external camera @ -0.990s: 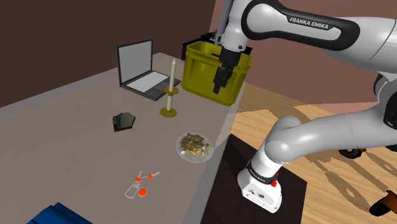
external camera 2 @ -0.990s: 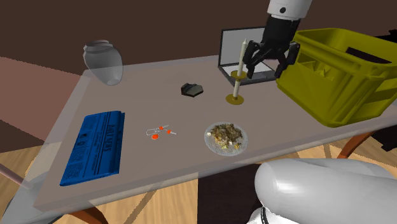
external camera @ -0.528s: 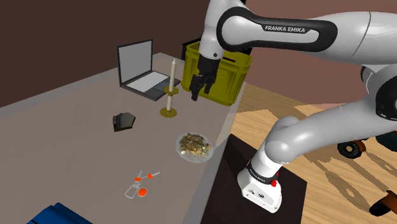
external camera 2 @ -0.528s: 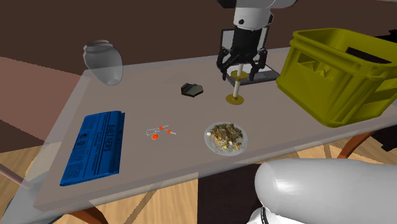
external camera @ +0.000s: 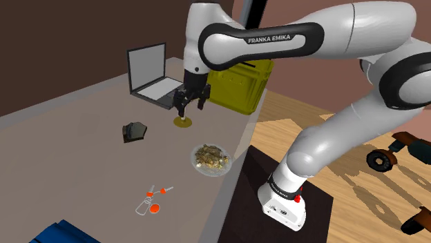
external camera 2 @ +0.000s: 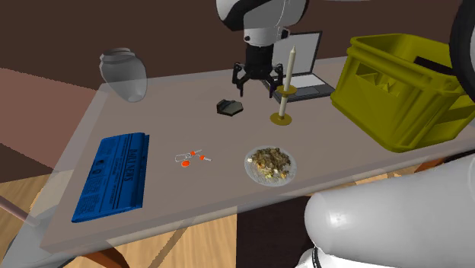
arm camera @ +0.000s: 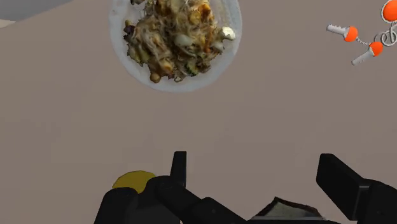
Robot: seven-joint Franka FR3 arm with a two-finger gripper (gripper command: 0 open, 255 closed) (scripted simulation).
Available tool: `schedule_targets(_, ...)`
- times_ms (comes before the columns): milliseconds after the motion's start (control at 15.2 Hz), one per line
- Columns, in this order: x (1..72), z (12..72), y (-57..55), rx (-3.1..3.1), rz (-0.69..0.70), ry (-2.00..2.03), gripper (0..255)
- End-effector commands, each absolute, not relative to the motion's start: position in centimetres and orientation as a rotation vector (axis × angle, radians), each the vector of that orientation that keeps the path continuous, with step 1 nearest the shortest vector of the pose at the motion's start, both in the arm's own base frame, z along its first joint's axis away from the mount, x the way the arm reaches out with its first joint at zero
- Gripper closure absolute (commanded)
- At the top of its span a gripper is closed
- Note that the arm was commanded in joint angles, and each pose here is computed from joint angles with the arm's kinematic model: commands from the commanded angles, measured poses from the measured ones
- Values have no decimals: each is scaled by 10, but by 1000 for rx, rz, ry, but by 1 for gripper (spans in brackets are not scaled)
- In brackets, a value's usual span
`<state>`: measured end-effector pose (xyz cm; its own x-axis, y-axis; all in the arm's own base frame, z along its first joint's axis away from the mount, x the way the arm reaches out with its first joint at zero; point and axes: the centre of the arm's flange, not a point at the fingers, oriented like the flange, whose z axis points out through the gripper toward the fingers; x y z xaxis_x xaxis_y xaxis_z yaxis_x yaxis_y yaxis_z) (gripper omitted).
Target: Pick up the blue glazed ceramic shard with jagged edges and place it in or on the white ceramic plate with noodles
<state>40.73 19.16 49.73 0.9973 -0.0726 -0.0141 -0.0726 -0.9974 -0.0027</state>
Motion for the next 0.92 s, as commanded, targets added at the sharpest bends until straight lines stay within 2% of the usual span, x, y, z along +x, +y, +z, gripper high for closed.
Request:
schedule_targets(0,425,487,211,-3141,18,173,0)
schedule_targets(858,548,416,316,-3160,-2,532,0)
